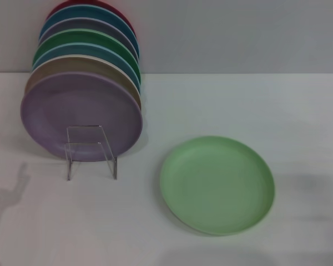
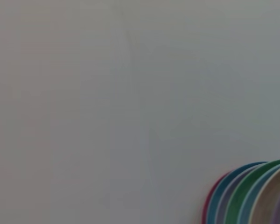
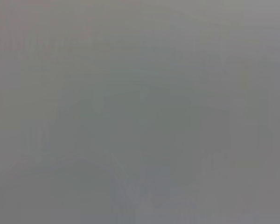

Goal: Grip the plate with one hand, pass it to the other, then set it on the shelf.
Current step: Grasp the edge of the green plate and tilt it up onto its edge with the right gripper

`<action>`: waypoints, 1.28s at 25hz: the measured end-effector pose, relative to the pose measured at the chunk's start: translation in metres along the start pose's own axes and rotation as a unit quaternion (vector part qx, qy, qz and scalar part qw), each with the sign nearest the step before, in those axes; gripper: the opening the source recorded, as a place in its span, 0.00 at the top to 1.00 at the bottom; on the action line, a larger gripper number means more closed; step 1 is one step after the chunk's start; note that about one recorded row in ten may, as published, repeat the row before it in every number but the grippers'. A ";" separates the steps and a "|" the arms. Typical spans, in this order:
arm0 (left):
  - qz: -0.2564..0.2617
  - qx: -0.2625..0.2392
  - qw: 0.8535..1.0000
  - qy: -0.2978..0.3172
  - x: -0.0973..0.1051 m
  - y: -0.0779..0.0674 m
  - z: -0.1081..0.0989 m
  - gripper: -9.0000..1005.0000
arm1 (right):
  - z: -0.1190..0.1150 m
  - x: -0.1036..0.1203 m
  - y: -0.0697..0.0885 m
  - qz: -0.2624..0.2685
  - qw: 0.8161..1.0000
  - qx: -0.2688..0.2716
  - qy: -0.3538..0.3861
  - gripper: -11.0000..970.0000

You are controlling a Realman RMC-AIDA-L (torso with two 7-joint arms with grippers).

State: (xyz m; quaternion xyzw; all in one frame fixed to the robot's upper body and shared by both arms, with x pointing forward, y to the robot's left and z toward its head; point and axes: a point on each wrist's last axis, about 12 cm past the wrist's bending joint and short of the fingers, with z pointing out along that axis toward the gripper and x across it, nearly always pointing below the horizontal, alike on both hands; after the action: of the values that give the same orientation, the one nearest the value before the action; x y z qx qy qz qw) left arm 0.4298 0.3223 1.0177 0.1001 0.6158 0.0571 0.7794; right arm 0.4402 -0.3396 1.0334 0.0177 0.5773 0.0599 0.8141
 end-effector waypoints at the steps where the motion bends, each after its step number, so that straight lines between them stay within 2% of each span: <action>1: 0.001 0.002 1.000 0.000 0.000 -0.001 0.000 0.19 | 0.000 0.000 0.000 0.000 1.000 -0.001 0.001 0.15; 4: 0.000 0.002 1.000 -0.001 0.000 -0.001 0.000 0.19 | 0.001 0.000 0.001 0.011 1.000 -0.003 -0.001 0.15; 9: -0.001 0.000 1.000 -0.002 0.000 0.000 0.001 0.19 | 0.013 -0.005 -0.001 0.073 0.997 -0.020 -0.017 0.16; 13: -0.001 0.002 1.000 -0.005 -0.001 0.000 0.006 0.19 | 0.050 -0.009 -0.003 0.119 0.990 -0.080 0.005 0.16; 16: -0.002 0.005 1.000 -0.009 -0.002 -0.002 0.011 0.19 | 0.088 -0.015 -0.002 0.133 0.981 -0.131 0.060 0.16; 20: -0.002 0.009 1.000 -0.009 -0.002 -0.004 0.016 0.19 | 0.131 -0.032 0.015 0.127 0.965 -0.171 0.154 0.16; 22: -0.003 0.011 1.000 -0.007 -0.001 -0.004 0.019 0.19 | 0.142 -0.045 0.027 0.126 0.957 -0.172 0.195 0.16; 26: -0.004 0.013 1.000 -0.007 -0.001 -0.006 0.024 0.19 | 0.150 -0.086 0.053 0.097 0.944 -0.186 0.255 0.16; 28: -0.004 0.015 1.000 -0.008 -0.002 -0.006 0.026 0.19 | 0.153 -0.107 0.066 0.078 0.931 -0.193 0.300 0.16; 30: -0.005 0.017 1.000 -0.011 -0.002 -0.007 0.029 0.19 | 0.155 -0.119 0.072 0.063 0.914 -0.187 0.354 0.16; 32: -0.005 0.018 1.000 -0.013 -0.003 -0.008 0.031 0.19 | 0.153 -0.124 0.070 0.058 0.889 -0.167 0.423 0.16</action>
State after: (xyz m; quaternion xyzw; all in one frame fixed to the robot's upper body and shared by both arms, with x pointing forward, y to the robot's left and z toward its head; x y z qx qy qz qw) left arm 0.4592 0.3116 1.0256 0.1122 0.6071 0.0408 0.7856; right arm 0.5389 -0.2783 1.2075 -0.1122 0.8461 0.2049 0.4792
